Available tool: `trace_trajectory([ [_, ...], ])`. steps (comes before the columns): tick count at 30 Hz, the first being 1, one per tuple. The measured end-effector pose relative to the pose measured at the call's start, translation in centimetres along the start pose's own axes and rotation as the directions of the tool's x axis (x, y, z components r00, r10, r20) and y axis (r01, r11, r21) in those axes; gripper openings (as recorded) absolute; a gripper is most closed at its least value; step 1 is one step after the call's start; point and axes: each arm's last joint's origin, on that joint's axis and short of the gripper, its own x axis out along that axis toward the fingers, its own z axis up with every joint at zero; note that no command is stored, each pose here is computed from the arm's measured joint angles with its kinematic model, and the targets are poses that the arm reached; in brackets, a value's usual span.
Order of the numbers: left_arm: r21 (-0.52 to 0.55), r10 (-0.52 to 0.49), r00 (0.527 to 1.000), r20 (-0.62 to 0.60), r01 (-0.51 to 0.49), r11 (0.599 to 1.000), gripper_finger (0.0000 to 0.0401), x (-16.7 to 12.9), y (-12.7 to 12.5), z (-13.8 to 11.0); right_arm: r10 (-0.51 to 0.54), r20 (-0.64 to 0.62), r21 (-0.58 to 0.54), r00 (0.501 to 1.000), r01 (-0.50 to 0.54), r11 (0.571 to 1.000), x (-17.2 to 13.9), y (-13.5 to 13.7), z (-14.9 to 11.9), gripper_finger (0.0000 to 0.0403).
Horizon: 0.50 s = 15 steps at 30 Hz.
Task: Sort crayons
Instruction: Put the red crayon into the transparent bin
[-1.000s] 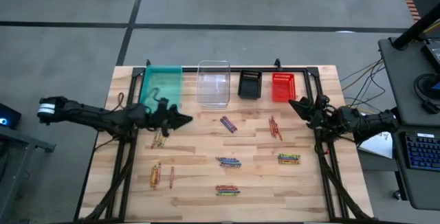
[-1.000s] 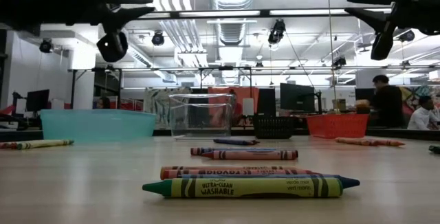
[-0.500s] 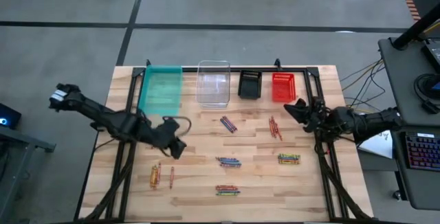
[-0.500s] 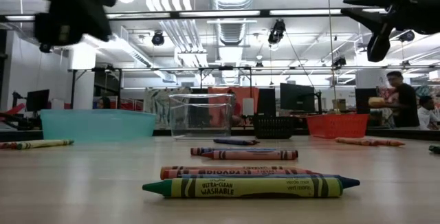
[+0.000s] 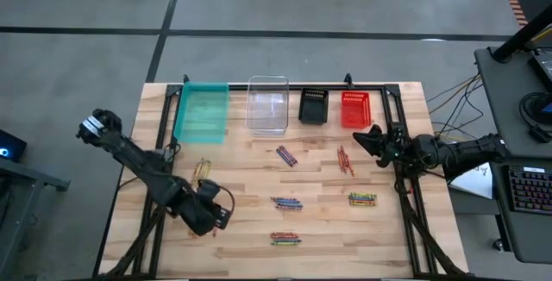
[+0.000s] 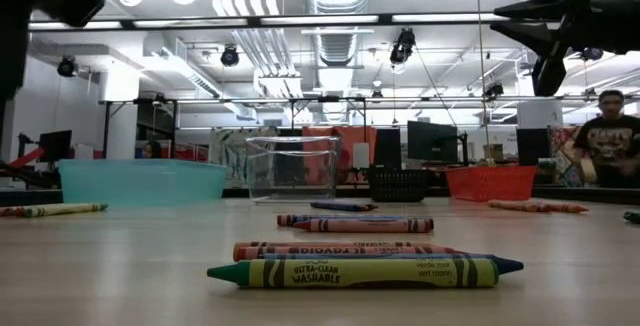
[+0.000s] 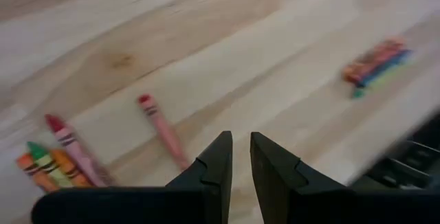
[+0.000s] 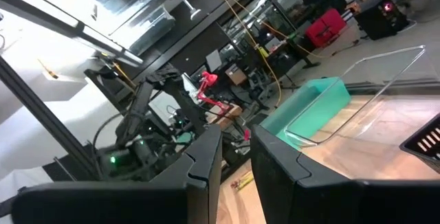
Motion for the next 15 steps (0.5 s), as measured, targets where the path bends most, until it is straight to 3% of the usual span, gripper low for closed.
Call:
trace_trajectory([
  [4, -0.021, 0.100, 0.994, -0.047, -0.101, 0.995, 0.0053, 1.6, 0.2, -0.7, 0.001, 0.001, 0.000, 1.000, -0.001, 1.000, 0.0, 0.0, 0.0, 0.0068],
  [15, -0.007, 0.216, 0.976, -0.017, -0.217, 0.976, 0.0146, 4.0, 0.6, -1.1, 0.003, 0.004, 0.002, 1.000, -0.003, 1.000, 0.0, 0.0, 0.1, 0.0068],
])
